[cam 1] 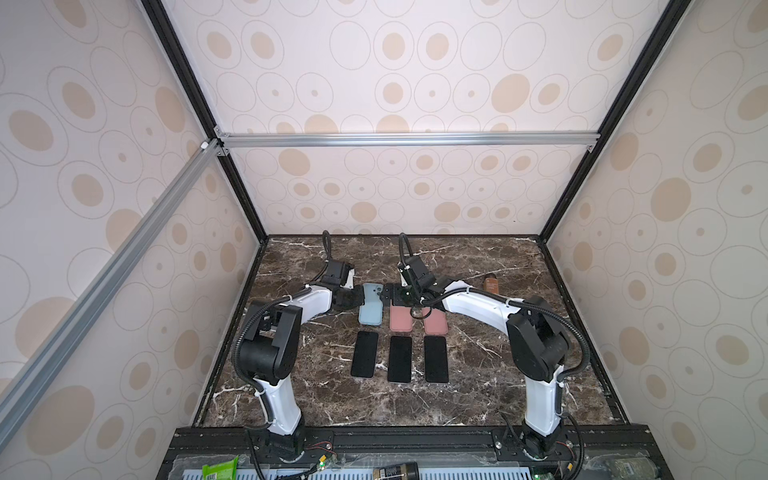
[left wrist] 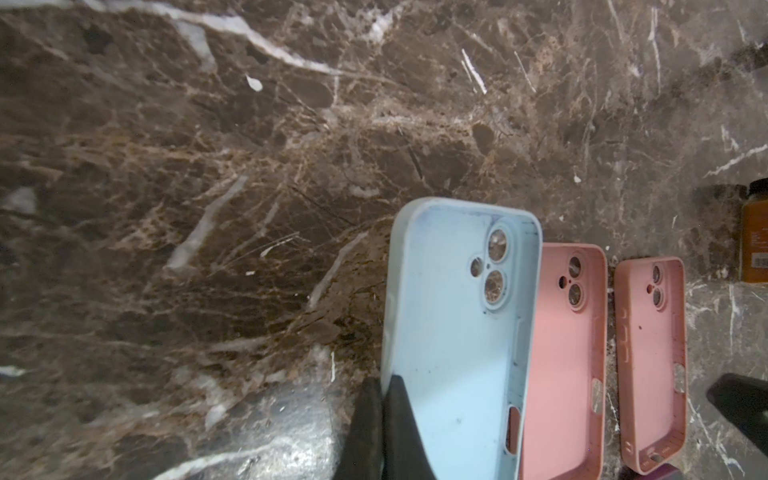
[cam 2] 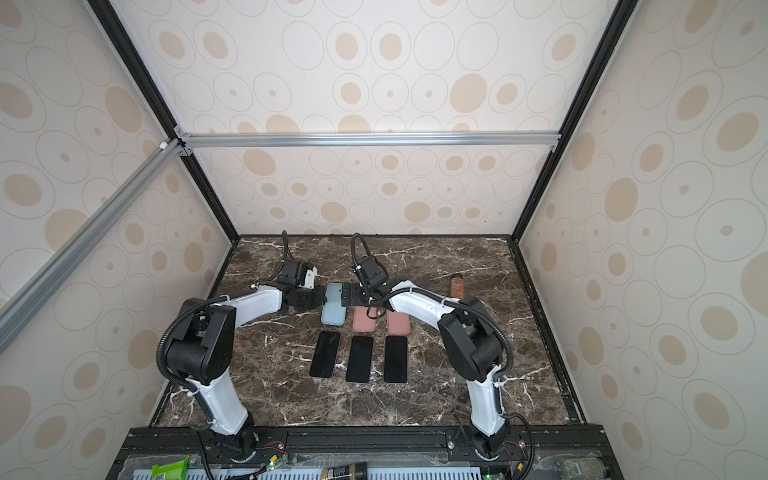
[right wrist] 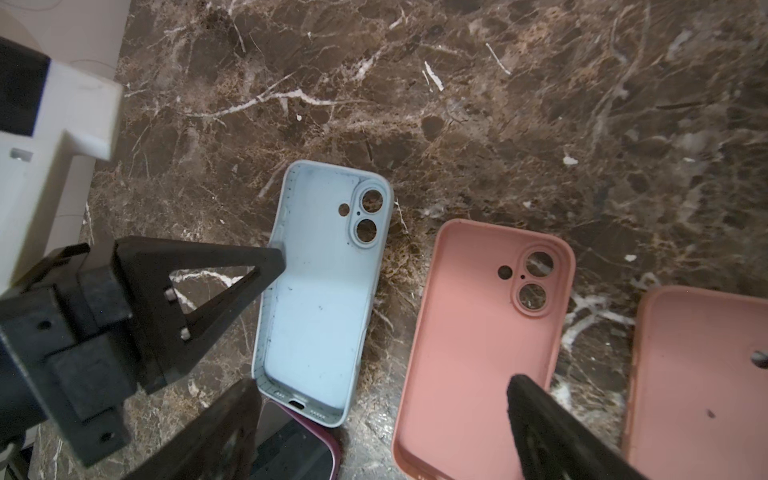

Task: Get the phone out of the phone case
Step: 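Lower the light-blue case beside the pink cases with the left gripper, then open the left gripper and lift it off the case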

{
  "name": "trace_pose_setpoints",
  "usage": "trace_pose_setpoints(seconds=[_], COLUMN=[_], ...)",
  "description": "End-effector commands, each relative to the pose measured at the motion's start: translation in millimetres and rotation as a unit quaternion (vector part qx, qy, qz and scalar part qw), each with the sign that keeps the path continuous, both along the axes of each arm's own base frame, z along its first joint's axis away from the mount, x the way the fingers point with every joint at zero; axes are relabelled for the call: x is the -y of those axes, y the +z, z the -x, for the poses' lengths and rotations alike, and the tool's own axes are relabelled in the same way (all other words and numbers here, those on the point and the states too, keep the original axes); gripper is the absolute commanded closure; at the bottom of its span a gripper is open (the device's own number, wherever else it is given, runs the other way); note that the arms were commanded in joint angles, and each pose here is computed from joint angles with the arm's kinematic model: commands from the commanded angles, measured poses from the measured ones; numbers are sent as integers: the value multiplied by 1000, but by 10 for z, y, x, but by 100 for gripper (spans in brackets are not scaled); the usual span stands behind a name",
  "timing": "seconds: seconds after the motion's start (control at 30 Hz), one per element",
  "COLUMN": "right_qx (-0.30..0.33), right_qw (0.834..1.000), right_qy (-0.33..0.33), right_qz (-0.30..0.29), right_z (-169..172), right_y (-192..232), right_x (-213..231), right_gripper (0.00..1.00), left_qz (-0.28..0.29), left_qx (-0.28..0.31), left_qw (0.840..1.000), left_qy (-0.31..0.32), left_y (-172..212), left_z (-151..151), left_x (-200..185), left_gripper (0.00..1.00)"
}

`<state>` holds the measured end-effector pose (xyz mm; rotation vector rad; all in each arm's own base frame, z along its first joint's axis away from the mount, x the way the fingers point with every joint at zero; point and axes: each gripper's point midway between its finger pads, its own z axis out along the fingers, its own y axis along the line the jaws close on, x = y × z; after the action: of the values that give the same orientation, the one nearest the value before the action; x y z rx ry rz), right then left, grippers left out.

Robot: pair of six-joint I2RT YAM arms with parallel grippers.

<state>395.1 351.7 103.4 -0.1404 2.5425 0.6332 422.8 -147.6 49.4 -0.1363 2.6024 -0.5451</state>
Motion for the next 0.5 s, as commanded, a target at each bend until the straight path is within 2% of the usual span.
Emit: trace_pose_setpoints(seconds=[0.0,0.2,0.37,0.47], right_qx=[-7,-8,-3,16], right_qw=[1000,1000,1000,1000], right_qy=[5,9,11,13], right_qz=[1,4,1,-6], right_z=[-20,-19,-34,-60], right_y=[-4,-51,23,209], right_x=[-15,-12,-4,23], right_gripper=[5,4,5,4], left_qz=[-1,-5,-6,-13], left_qx=[-1,-17,-16,-1], left_qw=[1000,1000,1000,1000], left_qy=[-3,0,3,9], left_y=[21,-98,-94,48], left_z=[-92,-103,-115,-142], left_x=[-14,-30,-37,-74], left_gripper=[100,98,78,69])
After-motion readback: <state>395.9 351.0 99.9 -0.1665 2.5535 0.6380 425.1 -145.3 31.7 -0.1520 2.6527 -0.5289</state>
